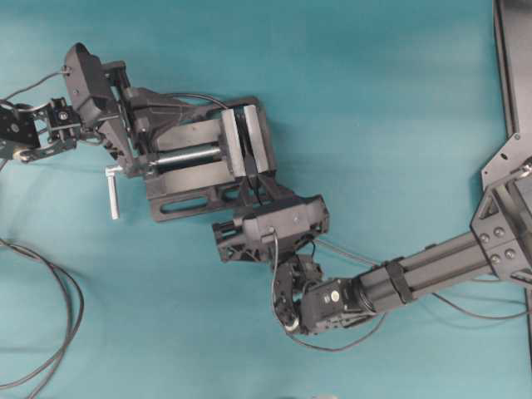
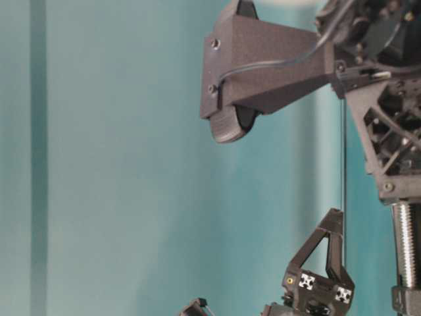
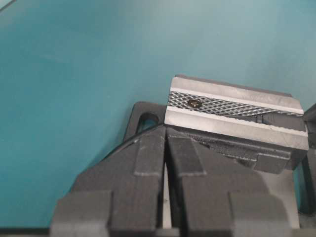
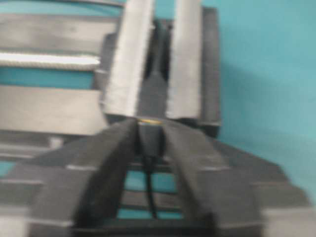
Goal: Insert the USB cable into the fixed female connector.
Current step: 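Open the right gripper and pull it back from the plug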
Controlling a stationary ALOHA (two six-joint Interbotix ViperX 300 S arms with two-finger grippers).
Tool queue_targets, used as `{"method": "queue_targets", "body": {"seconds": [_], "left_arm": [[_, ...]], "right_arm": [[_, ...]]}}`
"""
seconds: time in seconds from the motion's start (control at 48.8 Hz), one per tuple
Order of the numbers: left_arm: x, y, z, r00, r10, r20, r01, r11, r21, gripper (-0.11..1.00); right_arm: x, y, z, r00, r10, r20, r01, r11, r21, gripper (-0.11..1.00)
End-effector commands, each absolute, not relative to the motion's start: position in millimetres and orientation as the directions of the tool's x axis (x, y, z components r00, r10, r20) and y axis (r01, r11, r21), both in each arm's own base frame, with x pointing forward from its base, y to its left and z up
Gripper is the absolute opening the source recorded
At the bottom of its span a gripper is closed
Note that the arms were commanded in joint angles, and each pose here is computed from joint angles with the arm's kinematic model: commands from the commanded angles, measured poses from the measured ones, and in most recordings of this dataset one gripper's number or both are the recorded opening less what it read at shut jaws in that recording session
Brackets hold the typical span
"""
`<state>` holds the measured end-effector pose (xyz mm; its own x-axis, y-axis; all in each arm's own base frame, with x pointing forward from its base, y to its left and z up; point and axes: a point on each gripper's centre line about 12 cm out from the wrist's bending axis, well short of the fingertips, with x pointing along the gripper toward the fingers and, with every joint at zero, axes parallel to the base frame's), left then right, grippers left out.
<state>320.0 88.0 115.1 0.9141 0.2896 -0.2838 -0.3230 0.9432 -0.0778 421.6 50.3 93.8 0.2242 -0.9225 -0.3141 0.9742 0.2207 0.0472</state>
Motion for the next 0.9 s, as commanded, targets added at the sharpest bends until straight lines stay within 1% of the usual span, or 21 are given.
{"method": "queue_targets", "body": {"seconds": [0.0, 0.205, 0.431, 0.513, 0.738, 0.882], "left_arm": [[323, 89, 126, 0.924, 0.292, -0.247, -0.316, 0.946, -0.066, 0.02], [322, 88, 125, 0.924, 0.29, -0.25, -0.315, 0.947, -0.066, 0.02], [321, 89, 125, 0.923, 0.291, -0.253, -0.317, 0.946, -0.065, 0.02], [321, 88, 125, 0.923, 0.29, -0.251, -0.315, 0.947, -0.066, 0.02], [321, 88, 125, 0.923, 0.29, -0.251, -0.315, 0.947, -0.066, 0.02], [321, 88, 125, 0.922, 0.291, -0.256, -0.317, 0.946, -0.067, 0.02]], "right_arm": [[428, 28, 117, 0.18, -0.928, -0.326, 0.982, 0.151, 0.111, 0.54], [431, 51, 124, 0.219, -0.92, -0.326, 0.974, 0.184, 0.134, 0.56], [420, 85, 125, 0.212, -0.907, -0.365, 0.976, 0.178, 0.126, 0.56], [415, 97, 131, 0.218, -0.905, -0.365, 0.975, 0.182, 0.13, 0.56], [405, 125, 158, 0.291, -0.882, -0.371, 0.955, 0.247, 0.161, 0.57], [388, 135, 174, 0.343, -0.866, -0.365, 0.939, 0.309, 0.15, 0.57]]}}
